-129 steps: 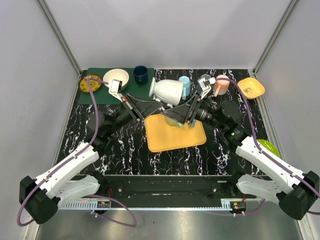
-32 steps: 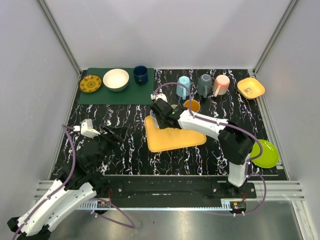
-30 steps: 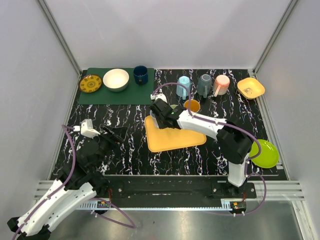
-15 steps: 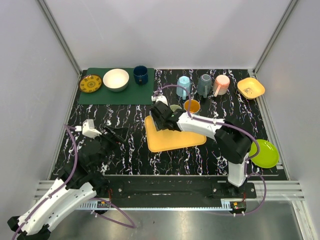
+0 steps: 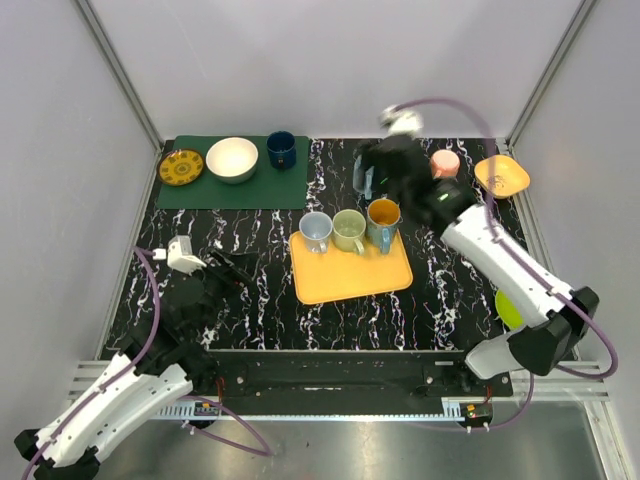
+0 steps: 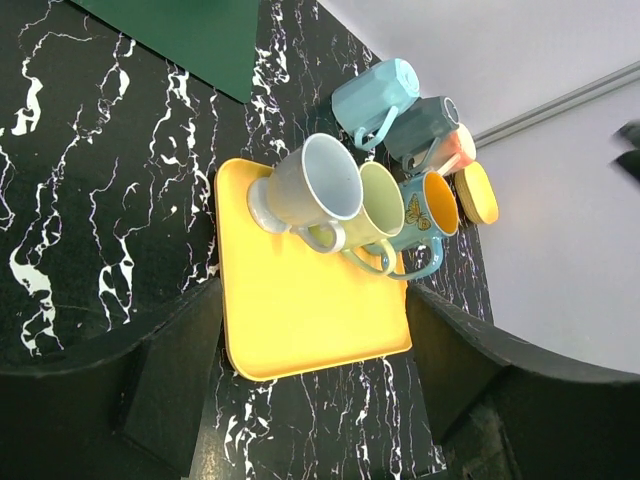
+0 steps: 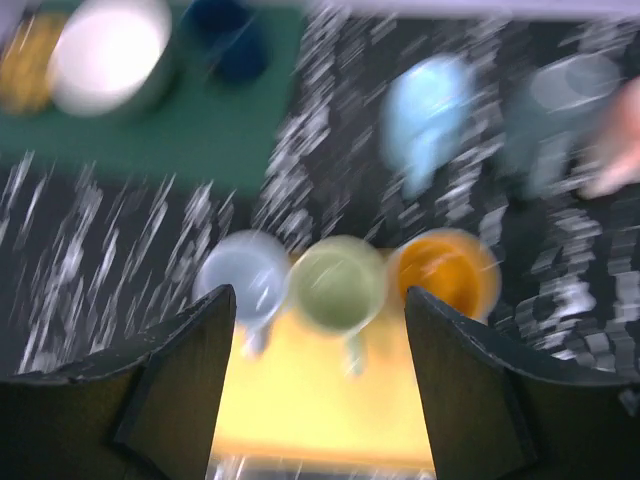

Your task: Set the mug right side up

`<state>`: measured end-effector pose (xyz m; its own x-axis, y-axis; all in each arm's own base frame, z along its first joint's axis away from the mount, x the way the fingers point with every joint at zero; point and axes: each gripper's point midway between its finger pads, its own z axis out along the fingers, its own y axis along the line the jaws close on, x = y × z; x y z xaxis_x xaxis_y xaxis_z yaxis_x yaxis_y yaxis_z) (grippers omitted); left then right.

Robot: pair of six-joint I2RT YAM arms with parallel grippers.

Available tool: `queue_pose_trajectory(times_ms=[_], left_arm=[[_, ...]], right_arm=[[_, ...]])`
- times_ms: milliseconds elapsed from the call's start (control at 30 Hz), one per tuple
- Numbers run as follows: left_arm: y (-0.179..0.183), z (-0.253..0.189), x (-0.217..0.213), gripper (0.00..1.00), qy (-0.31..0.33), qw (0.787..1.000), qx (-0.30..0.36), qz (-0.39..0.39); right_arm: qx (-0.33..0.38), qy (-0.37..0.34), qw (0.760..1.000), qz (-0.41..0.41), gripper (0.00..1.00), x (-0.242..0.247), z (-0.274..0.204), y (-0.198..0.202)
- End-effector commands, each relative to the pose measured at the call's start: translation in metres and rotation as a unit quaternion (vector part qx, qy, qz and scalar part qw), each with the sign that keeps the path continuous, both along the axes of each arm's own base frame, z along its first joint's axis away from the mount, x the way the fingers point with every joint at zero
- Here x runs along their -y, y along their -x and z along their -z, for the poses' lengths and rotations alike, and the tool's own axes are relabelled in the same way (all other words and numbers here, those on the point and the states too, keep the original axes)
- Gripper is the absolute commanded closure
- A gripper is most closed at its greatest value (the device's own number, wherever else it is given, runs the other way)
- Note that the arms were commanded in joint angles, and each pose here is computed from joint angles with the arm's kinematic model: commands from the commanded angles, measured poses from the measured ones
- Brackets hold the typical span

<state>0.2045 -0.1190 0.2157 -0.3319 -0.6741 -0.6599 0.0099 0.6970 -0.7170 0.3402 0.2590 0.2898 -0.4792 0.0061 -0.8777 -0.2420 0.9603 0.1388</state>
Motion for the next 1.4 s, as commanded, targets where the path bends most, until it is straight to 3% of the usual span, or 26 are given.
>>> queue_pose_trajectory(times_ms=[0,100,267,600,1033,1367], left_arm=[[-0.009,-0.018,0.008,0.23,0.011,1.0,0.026,0.005],[-0.014,-0.008,0.018,0.24,0.012,1.0,0.013,0.011],[-0.017,0.004,0.03,0.25,0.022,0.999,-0.001,0.027],[-0.015,0.031,0.032,0.24,-0.018,0.999,-0.021,0.043],[-0.017,0.031,0.031,0.24,-0.053,0.997,-0.013,0.053],[-0.02,0.035,0.035,0.24,-0.061,0.996,-0.019,0.056]], right_arm=[[-0.041,0.011,0.976,0.215,0.26,0.164,0.002,-0.07],[-0.09,0.001,0.951,0.296,0.26,0.223,0.04,-0.094],[-0.118,0.033,0.927,0.355,0.27,0.267,0.086,-0.127],[-0.137,0.07,0.927,0.343,0.27,0.266,0.135,-0.188],[-0.141,0.07,0.933,0.322,0.33,0.258,0.178,-0.221],[-0.122,0.064,0.925,0.355,0.43,0.264,0.195,-0.234]])
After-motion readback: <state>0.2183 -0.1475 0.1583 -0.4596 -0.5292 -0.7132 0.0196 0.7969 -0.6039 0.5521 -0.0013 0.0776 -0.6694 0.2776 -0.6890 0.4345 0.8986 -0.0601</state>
